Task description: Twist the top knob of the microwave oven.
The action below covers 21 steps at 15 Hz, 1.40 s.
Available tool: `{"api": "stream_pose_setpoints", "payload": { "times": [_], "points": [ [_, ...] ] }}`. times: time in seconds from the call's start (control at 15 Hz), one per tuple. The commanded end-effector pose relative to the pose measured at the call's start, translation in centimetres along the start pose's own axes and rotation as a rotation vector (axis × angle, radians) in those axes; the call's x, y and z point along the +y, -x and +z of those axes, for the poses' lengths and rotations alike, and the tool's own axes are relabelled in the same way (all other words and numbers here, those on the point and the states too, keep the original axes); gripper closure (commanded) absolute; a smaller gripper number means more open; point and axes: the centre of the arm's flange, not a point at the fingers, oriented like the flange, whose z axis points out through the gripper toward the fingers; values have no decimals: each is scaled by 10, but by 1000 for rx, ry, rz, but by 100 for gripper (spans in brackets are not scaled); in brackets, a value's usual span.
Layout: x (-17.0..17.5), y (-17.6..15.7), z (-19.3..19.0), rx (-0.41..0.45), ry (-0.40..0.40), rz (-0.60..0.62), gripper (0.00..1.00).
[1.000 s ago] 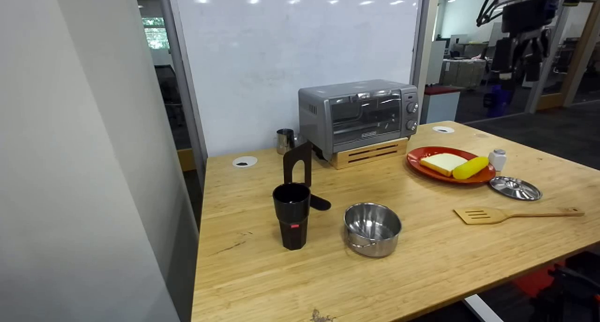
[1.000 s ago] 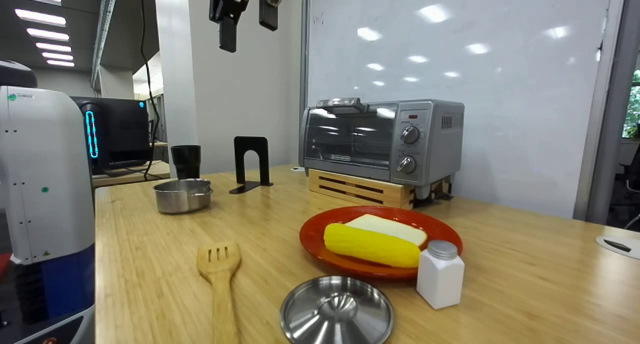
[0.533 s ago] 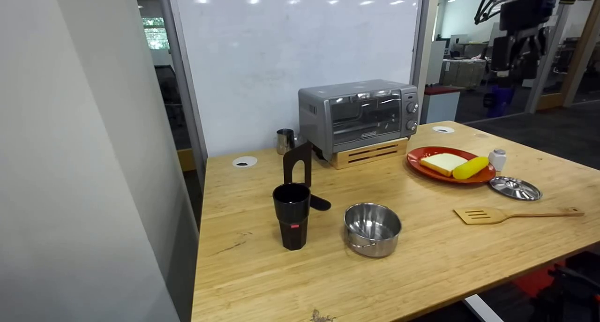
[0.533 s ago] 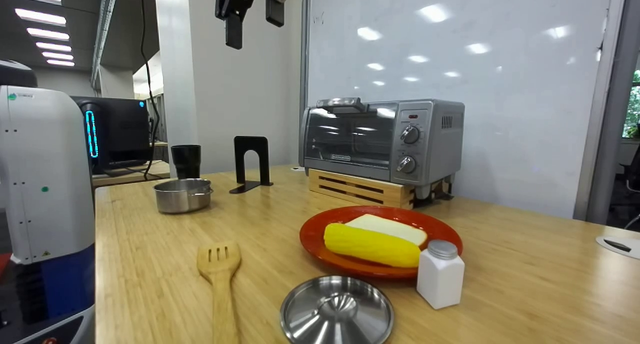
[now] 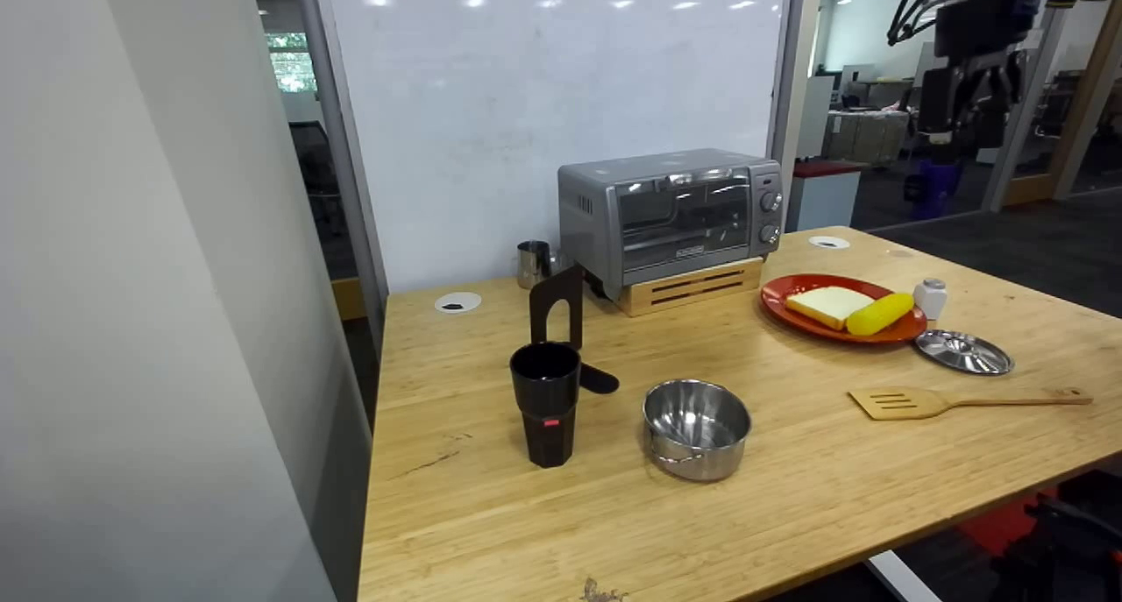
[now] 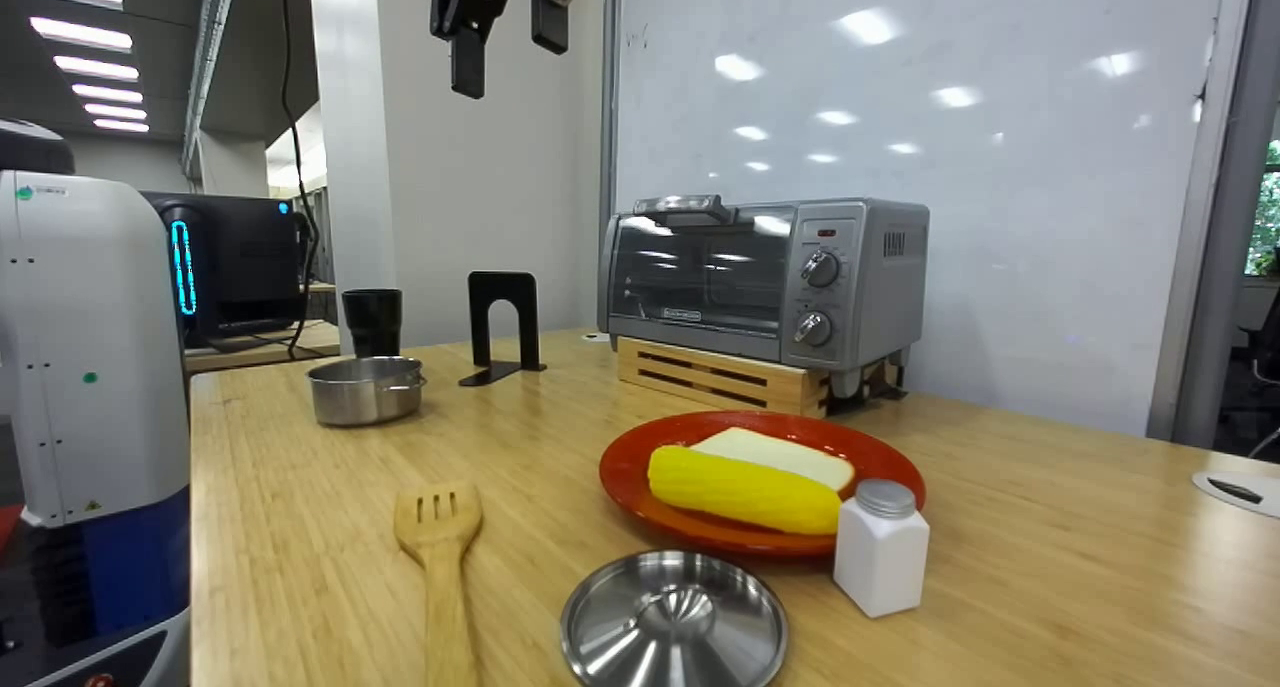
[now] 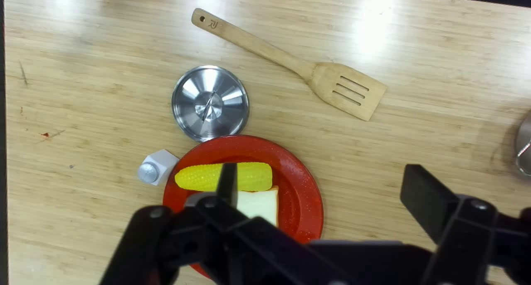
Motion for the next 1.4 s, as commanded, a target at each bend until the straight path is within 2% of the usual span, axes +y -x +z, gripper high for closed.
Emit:
{"api": "stream_pose_setpoints", "payload": {
  "times": [0.0, 0.33, 0.73, 1.07, 1.33],
  "points": [
    [0, 0, 0, 0, 0, 0, 0],
    [4, -4, -2, -1, 4, -1, 0],
    [67, -73, -44, 62, -60, -72, 0],
    [121, -140, -82, 161, -207, -185, 0],
    [141, -185, -72, 195, -335, -242, 0]
  ]
}}
